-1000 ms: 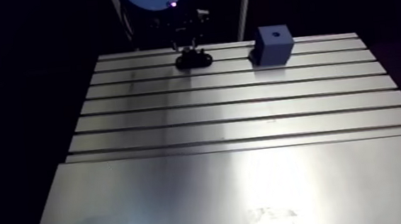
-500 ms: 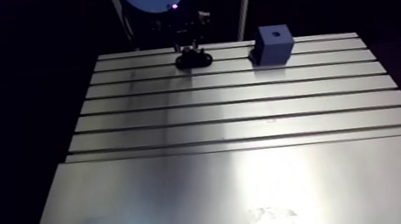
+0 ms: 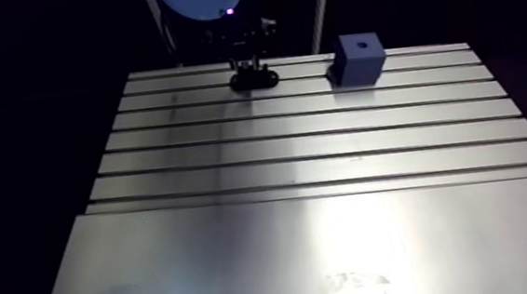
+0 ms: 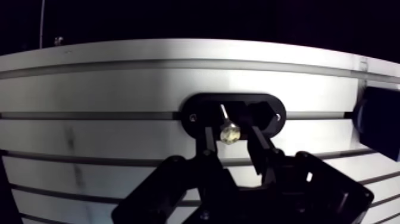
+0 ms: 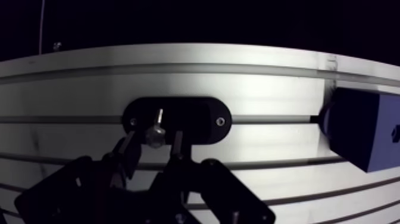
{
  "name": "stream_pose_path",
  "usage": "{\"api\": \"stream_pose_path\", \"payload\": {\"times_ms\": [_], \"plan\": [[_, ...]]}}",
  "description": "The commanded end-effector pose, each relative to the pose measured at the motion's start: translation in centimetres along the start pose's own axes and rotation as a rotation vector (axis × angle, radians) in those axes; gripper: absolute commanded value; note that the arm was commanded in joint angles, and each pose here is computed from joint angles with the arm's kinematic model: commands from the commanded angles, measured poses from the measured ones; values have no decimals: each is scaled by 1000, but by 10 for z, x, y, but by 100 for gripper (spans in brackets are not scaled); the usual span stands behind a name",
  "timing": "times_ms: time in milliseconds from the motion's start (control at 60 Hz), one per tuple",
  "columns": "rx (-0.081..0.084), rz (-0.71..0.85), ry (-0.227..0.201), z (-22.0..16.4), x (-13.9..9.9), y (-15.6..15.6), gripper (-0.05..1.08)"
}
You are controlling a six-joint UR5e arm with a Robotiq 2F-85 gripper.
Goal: Pick up the M10 bolt and insert it into the hex recess until seated.
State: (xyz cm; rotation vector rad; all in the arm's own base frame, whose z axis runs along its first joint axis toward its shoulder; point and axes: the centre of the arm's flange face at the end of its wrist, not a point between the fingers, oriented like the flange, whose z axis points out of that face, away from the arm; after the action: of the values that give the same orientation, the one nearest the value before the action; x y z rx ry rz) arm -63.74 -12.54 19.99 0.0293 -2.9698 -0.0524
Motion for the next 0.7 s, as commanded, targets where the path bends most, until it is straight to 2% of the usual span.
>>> {"api": "stream_pose_path", "payload": {"times_ms": [17, 317, 700], "plan": [[1, 0, -1, 0, 0, 0, 60], [7, -1, -1, 0, -1, -2, 63], [4, -3, -1, 1, 0, -1, 66]]}}
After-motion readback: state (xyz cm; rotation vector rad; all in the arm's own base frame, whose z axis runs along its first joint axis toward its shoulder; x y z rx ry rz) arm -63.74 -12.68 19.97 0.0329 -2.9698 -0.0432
